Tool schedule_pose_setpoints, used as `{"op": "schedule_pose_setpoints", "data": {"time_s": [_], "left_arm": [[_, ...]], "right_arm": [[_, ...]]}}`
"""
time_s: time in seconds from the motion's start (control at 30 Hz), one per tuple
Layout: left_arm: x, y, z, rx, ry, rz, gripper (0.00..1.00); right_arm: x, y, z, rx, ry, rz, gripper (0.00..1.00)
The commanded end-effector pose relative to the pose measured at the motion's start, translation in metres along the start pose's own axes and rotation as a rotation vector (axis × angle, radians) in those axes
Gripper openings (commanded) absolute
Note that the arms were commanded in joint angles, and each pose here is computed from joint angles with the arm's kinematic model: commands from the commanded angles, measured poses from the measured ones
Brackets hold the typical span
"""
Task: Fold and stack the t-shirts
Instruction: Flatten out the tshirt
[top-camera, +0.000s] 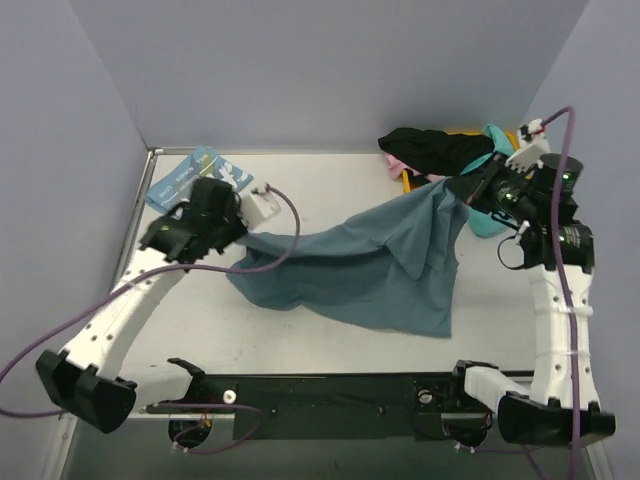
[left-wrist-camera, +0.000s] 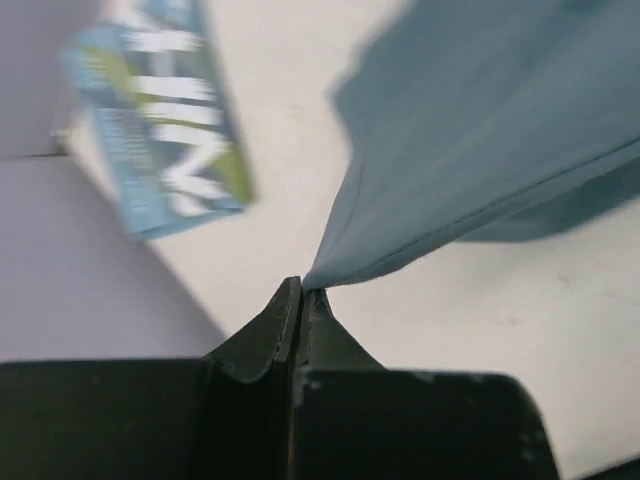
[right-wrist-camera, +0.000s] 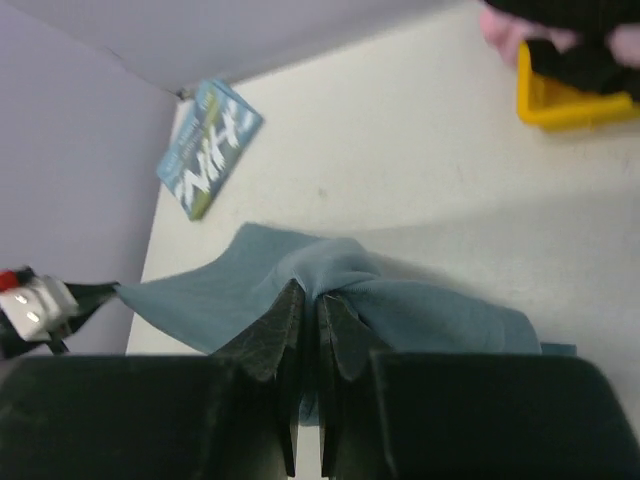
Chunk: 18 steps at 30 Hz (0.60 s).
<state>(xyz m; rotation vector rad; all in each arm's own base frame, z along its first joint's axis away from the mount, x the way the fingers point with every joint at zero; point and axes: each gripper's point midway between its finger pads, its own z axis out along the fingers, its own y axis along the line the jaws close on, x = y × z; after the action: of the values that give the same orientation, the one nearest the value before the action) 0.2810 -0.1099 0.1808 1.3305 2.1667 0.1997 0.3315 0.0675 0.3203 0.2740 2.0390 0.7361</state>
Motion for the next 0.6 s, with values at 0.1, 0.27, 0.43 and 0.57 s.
{"op": "schedule_pose_setpoints", "data": {"time_s": [0.1, 0.27, 0.43, 0.57], "left_arm": [[-0.033, 0.131, -0.242, -0.598, -0.374, -0.091, 0.00], [-0.022, 0.153, -0.376, -0.867, -0.588, -0.237, 0.00], [0.006, 0.151, -0.473, -1.065, -0.746, -0.327, 0.00], [0.012, 0.147, -0.497, -1.107, -0.809, -0.339, 0.00]], "right_arm": [[-0.070, 0.140, -0.152, -0.288, -0.408, -0.330, 0.00], [-0.064, 0.203, -0.250, -0.418, -0.604, -0.493, 0.00], [-0.040, 0.249, -0.330, -0.536, -0.737, -0.615, 0.00], [-0.029, 0.271, -0.364, -0.606, -0.801, -0.641, 0.00]]}}
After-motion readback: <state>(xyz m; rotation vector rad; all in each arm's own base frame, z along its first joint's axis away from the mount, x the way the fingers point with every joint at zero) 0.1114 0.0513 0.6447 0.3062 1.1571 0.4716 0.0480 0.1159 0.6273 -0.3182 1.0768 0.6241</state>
